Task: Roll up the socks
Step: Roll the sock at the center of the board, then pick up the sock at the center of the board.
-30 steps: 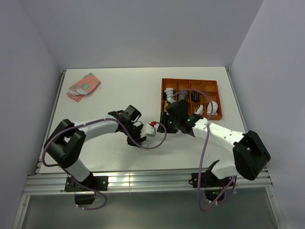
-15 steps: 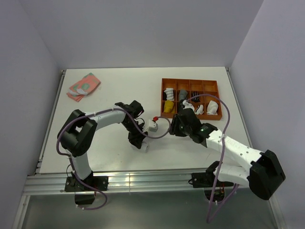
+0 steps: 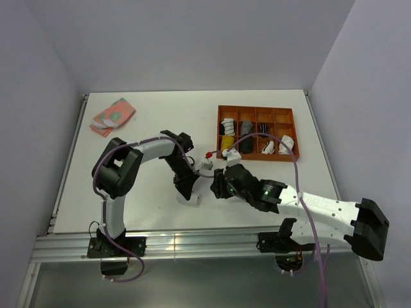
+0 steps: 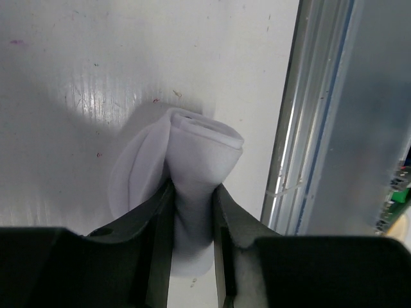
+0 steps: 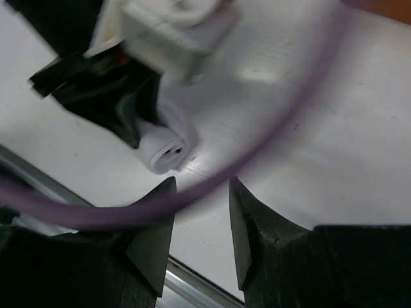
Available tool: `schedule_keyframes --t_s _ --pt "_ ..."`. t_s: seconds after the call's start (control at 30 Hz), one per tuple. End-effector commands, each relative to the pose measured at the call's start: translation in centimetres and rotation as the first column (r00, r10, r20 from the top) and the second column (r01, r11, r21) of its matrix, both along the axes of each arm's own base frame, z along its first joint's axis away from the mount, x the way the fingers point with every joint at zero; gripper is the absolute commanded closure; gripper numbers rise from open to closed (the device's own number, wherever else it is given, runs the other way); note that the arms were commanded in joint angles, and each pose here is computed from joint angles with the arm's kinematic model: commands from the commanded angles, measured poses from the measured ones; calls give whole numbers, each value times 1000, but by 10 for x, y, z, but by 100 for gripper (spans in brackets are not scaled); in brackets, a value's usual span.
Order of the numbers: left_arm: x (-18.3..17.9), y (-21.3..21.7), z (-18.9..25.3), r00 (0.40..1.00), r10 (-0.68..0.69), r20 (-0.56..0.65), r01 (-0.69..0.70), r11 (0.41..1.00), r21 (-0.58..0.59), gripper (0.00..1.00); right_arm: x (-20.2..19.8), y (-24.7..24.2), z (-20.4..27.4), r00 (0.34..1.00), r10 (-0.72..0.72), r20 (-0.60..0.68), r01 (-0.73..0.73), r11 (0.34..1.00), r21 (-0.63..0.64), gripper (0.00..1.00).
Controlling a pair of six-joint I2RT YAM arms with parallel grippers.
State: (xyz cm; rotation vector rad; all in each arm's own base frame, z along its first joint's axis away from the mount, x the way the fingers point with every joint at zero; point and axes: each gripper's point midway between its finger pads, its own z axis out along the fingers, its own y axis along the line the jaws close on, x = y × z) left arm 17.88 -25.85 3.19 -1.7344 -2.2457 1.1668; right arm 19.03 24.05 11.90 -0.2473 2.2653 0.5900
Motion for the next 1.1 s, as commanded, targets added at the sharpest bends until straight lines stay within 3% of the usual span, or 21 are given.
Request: schedule_keyframes --t_s 0.0,0.23,0.47,0.77,1.07 --pt "-15 22 -26 996 -17 -92 30 989 145 93 3 28 30 985 65 159 -62 998 -26 54" --pt "-14 26 -34 985 -9 -170 39 984 172 93 -24 75 18 920 330 210 -283 932 -226 52" --pt "-19 33 -40 977 -18 -213 62 978 201 93 -35 103 -10 829 542 135 -451 793 -410 46" --pt "-20 41 -45 966 -9 -257 65 975 212 93 -56 112 -27 739 674 6 -599 660 -453 41" --pt "-19 42 -48 961 -6 -278 68 974 214 93 -71 127 -45 690 721 -56 -650 584 -486 36"
